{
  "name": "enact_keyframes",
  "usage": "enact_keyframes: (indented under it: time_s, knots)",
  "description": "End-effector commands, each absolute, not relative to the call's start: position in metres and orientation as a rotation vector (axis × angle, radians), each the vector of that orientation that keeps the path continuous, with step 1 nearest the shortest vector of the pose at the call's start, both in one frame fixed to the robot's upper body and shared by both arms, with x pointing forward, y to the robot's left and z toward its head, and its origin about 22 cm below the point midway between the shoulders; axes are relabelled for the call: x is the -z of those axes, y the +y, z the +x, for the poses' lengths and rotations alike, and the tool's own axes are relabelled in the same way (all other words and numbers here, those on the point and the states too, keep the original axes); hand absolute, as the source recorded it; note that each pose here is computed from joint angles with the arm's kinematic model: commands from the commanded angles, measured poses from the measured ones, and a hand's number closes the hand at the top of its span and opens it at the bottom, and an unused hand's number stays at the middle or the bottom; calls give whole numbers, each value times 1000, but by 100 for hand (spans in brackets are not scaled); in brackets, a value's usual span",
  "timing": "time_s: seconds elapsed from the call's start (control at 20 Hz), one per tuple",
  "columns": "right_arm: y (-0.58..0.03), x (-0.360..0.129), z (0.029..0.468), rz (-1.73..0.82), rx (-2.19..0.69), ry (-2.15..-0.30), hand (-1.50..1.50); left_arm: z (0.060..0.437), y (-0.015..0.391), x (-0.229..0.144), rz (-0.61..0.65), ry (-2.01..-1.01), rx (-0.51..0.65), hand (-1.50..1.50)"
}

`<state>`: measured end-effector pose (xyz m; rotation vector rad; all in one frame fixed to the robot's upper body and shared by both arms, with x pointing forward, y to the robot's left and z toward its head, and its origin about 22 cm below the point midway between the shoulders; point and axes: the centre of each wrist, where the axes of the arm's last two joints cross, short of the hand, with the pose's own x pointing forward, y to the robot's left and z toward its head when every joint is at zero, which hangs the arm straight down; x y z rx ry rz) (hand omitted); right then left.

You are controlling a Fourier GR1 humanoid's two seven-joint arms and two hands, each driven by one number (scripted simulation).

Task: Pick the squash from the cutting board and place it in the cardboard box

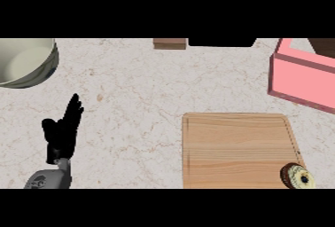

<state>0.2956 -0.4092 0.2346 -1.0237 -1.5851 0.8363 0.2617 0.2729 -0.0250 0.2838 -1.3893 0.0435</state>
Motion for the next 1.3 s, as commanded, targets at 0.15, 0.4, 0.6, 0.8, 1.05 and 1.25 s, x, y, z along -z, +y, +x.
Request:
enact_keyframes:
  time_s: [0.15,0.4,0.6,0.8,1.05,1.25]
  knots:
    - [-414,-200,363,-999,-857,-1556,150,270,271,18,274,-1394,-21,0]
    - [-441,-157,370,-1045,-776,-1506,150,262,268,12,267,-1411,-20,0]
    - [-439,-157,391,-962,-734,-1413,-150,282,261,9,257,-1412,-26,0]
    - [-455,-139,385,-814,-683,-1513,-150,263,265,24,257,-1407,-29,0]
    - [-469,-136,378,-637,-552,-1711,-150,265,275,24,280,-1398,-39,0]
    - [-456,-129,388,-434,-359,-1797,-150,281,258,21,281,-1407,-43,0]
